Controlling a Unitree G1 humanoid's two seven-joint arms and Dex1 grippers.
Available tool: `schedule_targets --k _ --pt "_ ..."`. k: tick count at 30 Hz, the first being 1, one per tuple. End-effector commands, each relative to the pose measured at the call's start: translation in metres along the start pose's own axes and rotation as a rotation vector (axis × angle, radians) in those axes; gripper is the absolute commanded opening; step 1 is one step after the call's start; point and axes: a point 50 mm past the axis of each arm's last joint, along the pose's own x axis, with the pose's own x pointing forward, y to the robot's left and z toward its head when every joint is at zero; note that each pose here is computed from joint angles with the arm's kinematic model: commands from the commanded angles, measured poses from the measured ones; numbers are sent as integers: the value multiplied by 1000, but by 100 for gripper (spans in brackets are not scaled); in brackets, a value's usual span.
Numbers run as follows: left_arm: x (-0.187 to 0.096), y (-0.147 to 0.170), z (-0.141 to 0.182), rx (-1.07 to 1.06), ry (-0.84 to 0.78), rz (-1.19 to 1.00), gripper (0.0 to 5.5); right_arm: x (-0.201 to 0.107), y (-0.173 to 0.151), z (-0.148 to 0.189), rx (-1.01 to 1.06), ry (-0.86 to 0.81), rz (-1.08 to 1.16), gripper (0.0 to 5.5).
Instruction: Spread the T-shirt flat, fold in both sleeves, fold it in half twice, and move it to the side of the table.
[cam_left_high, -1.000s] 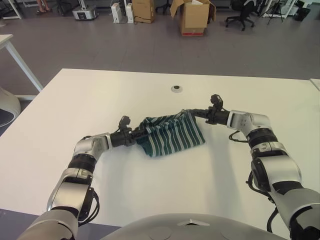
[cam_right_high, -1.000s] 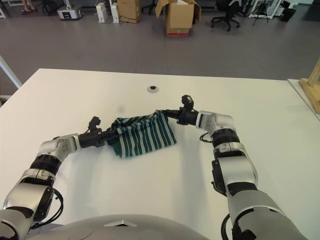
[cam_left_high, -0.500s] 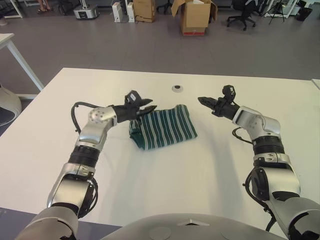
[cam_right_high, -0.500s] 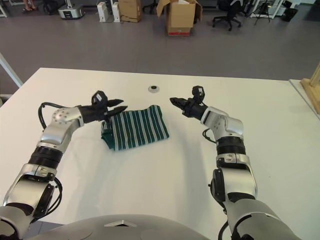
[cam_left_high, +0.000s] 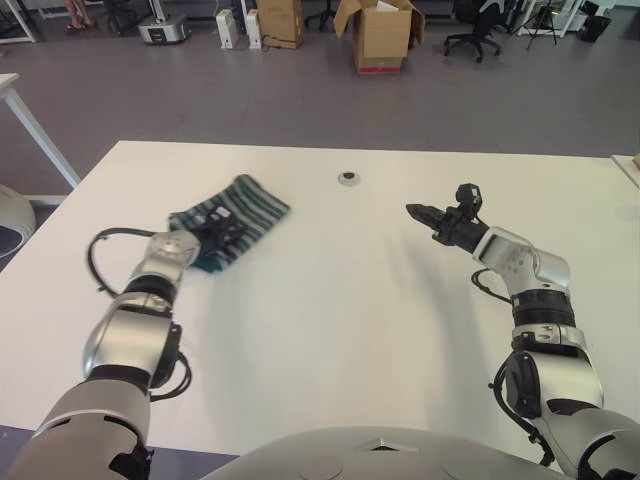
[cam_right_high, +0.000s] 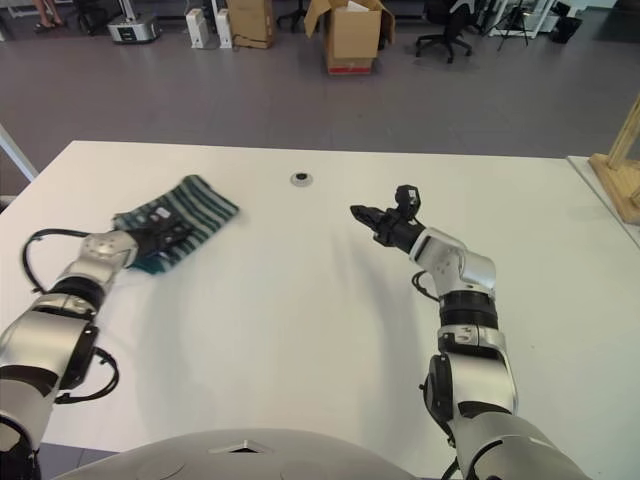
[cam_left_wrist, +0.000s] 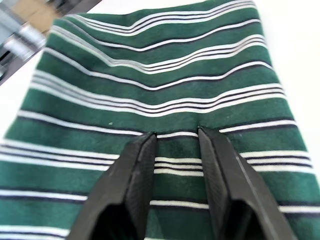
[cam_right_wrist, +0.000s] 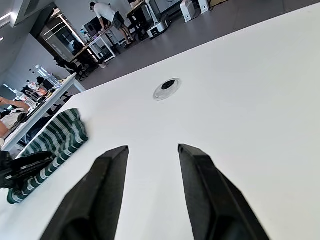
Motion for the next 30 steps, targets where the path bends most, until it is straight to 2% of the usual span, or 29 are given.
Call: schedule_targets --k 1,5,7,9,11,13,18,24,30 --pt "-21 -6 -64 -106 230 52 152 -7 -2 7 39 -87 -29 184" --pt "-10 13 3 -266 -201 107 152 -13 4 26 -12 -208 -60 184" --pt "0 6 69 -390 -528 20 152 -20 8 35 -119 -299 -158 184" --pt "0 -16 113 -458 -722 -69 152 -27 14 31 -193 -365 -247 184" --pt "3 -51 119 -540 -741 -126 152 -33 15 17 -207 -408 -341 184" --pt "5 -76 108 -595 -693 -130 152 -38 13 2 -207 -426 -424 184" --pt "6 -110 95 -677 -610 -106 152 -41 10 -27 -265 -410 -535 184" --pt "2 -138 87 -780 -576 -86 152 -35 18 -36 -351 -425 -539 184" --pt "4 -136 86 -768 -573 -46 152 -32 24 -37 -378 -479 -534 184"
